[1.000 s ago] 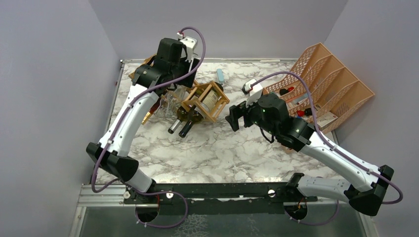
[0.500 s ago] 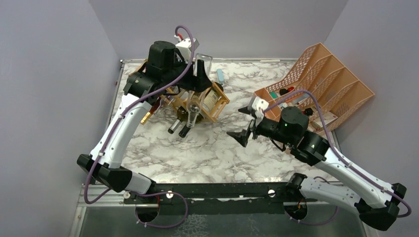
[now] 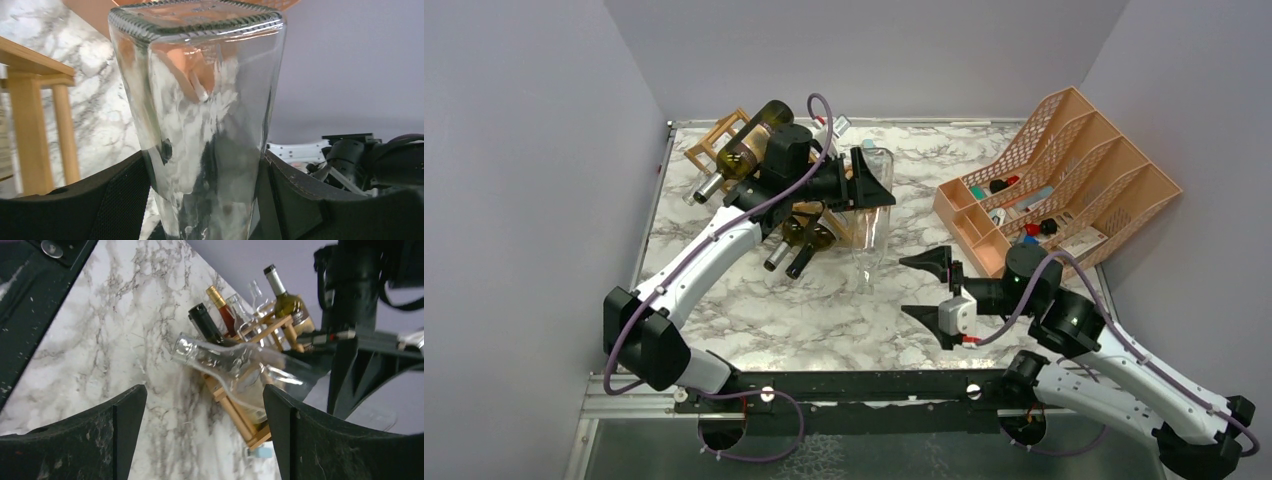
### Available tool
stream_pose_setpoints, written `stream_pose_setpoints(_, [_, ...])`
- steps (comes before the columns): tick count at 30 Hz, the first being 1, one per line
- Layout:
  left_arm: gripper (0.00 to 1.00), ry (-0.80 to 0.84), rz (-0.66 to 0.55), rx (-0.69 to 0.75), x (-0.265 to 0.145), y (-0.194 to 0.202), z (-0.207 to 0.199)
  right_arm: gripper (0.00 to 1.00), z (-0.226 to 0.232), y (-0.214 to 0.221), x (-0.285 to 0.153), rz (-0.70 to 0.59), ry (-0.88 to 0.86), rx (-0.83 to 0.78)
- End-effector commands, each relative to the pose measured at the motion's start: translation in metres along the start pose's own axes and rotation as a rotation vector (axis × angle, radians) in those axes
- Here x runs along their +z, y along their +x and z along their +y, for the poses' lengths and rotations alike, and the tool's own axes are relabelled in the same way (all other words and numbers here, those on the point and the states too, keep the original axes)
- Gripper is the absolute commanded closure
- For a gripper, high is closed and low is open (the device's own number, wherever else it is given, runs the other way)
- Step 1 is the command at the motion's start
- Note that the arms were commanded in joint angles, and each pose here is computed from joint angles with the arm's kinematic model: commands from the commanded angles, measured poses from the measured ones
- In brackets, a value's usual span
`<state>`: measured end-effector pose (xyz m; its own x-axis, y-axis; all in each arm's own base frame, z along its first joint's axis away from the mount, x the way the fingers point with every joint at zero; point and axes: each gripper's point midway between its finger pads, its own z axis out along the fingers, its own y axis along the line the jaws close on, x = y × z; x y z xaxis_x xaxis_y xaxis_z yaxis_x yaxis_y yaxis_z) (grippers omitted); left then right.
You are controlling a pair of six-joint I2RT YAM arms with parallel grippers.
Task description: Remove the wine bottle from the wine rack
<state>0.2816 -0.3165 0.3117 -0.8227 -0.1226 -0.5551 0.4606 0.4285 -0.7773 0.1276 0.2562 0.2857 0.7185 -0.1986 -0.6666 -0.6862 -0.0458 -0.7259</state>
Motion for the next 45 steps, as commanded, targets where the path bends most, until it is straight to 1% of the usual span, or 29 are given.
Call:
stream_pose_setpoints(1, [0.79,0.133,-0.026,-0.086,0.006,-0.005,-0.034,0.12,-0.002,-0.019,0.006,-0.077,-0.095,-0.296])
stream_pose_setpoints(6, [0.8,0.182,-0.007,-0.153,0.016,-0.001,-0.041,0.18,-0.01,-0.012,0.019,-0.06,-0.101,-0.36])
stream_pose_setpoints(10, [0.81,0.225,0.039,-0.212,0.021,-0.002,-0.049,0.16,-0.018,-0.006,0.02,-0.04,-0.042,-0.452])
stream_pose_setpoints(14, [0.84,0.224,0.069,-0.319,0.026,0.004,-0.046,0.14,-0.026,-0.002,0.02,-0.019,0.009,-0.541])
stream_pose_setpoints(18, [0.84,0.237,0.084,-0.409,0.028,0.012,-0.039,0.16,-0.029,0.005,0.024,0.014,0.012,-0.593])
stream_pose_setpoints(21, [0.85,0.245,0.091,-0.43,0.029,0.016,-0.038,0.2,-0.027,0.009,0.029,0.013,0.015,-0.629])
stream_pose_setpoints(25, [0.85,0.265,0.099,-0.47,0.031,0.018,-0.036,0.22,-0.028,0.009,0.032,0.0,0.044,-0.652])
stream_pose_setpoints(34, [0.84,0.261,0.107,-0.54,0.034,0.025,-0.029,0.33,-0.028,0.002,0.039,-0.05,0.057,-0.64])
stream_pose_setpoints(39, [0.84,0.248,0.136,-0.57,0.036,0.031,-0.025,0.47,-0.03,-0.009,0.04,-0.084,0.027,-0.592])
stream_pose_setpoints(42, [0.84,0.239,0.147,-0.583,0.038,0.033,-0.023,0.52,-0.033,-0.013,0.041,-0.092,0.021,-0.562])
stream_pose_setpoints(45, [0.76,0.238,0.148,-0.6,0.04,0.033,-0.022,0.6,-0.034,-0.01,0.044,-0.085,0.023,-0.534])
